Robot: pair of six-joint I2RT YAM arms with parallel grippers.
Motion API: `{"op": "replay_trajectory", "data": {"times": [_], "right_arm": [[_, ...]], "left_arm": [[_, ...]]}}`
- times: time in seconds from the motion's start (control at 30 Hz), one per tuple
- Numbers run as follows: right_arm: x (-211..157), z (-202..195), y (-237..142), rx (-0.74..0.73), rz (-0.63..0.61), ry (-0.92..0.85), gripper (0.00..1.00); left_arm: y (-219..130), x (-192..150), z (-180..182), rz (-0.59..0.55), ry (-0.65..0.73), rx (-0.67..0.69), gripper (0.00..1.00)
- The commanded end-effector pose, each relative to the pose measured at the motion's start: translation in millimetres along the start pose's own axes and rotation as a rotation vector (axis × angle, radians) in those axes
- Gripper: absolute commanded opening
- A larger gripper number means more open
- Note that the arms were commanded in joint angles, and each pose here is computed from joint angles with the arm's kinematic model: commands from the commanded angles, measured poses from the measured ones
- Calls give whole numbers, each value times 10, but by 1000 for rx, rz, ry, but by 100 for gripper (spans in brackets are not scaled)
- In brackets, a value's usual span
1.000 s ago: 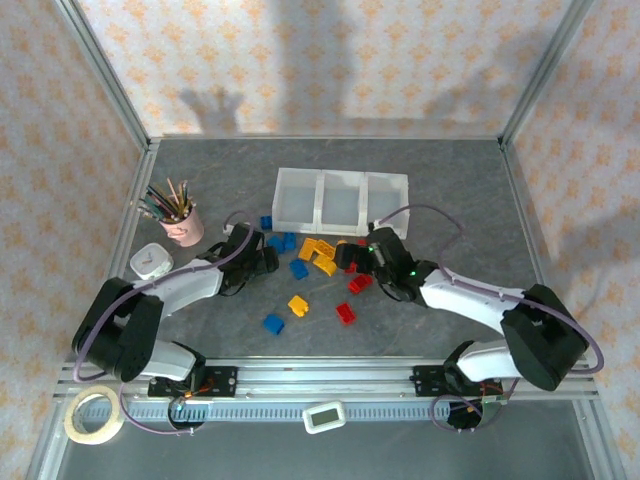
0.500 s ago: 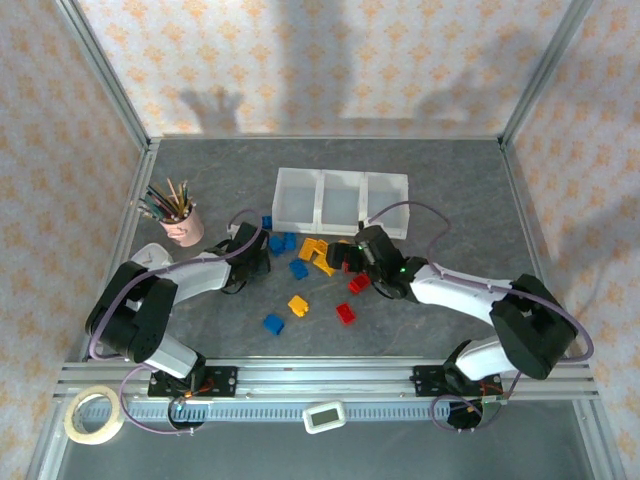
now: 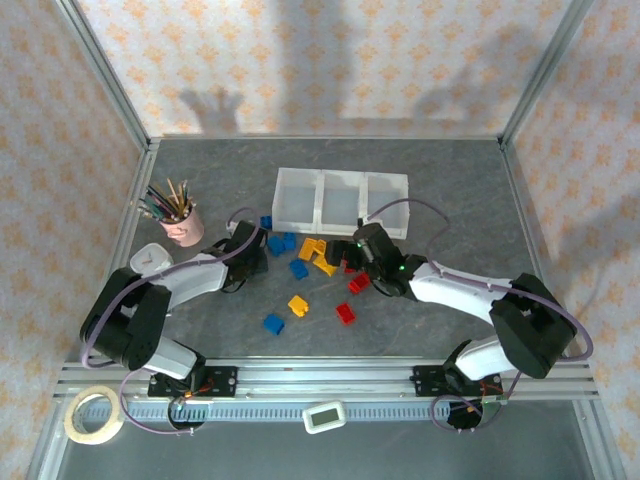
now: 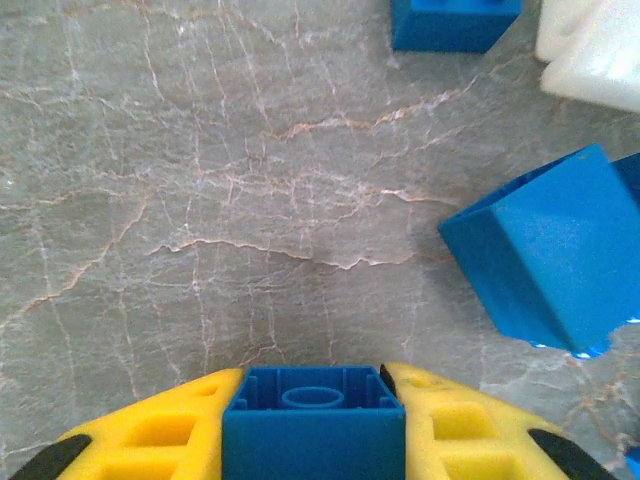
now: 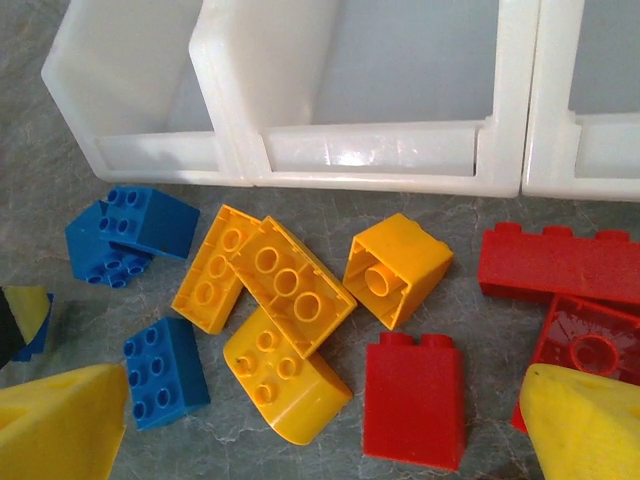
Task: Sort the legos into containers by color
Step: Pick up the lego from the middle-left of the table, then place the lego in the container.
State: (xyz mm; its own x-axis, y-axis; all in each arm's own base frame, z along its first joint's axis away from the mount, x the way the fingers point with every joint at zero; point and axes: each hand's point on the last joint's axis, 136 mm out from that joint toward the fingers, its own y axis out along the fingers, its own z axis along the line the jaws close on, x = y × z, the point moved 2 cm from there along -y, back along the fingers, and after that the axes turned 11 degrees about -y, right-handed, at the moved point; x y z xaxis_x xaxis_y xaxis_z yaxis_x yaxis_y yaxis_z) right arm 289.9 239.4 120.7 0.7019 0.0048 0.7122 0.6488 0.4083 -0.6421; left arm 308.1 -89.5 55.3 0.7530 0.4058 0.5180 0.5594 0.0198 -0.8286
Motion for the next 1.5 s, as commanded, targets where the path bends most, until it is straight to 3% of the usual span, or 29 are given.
{"op": "replay_trajectory", "data": {"times": [0.0,0.3,0.47,1.0,1.23,1.33,1.47], "right_arm": [[202,52,-51,-22,-47,-14,100],[401,46,-54,-78,-82,-48,100],[544,-7,-94,-112,-127,-42,100],[769,-274,-23,-138,-155,-14,100],[796,-304,-13,-145,-155,-16,100],[820,-292,-13,-142,-155,-21,100],[860,-277,-30,-141,-159,-30,100]], "left_arm": [[-184,121,-86,-25,10,-28,14],[-667,692,-552,-144,-23,-181,11],[-689,935,-847,-172,-22,-228,11],[15,1404,-1597,-192,24,-172,9],[483,1482,-1599,-213,66,-27,11],[646,1461,-1620,-200,81,-1,16],[740,1457,-1675,-191,91,-9,34]]}}
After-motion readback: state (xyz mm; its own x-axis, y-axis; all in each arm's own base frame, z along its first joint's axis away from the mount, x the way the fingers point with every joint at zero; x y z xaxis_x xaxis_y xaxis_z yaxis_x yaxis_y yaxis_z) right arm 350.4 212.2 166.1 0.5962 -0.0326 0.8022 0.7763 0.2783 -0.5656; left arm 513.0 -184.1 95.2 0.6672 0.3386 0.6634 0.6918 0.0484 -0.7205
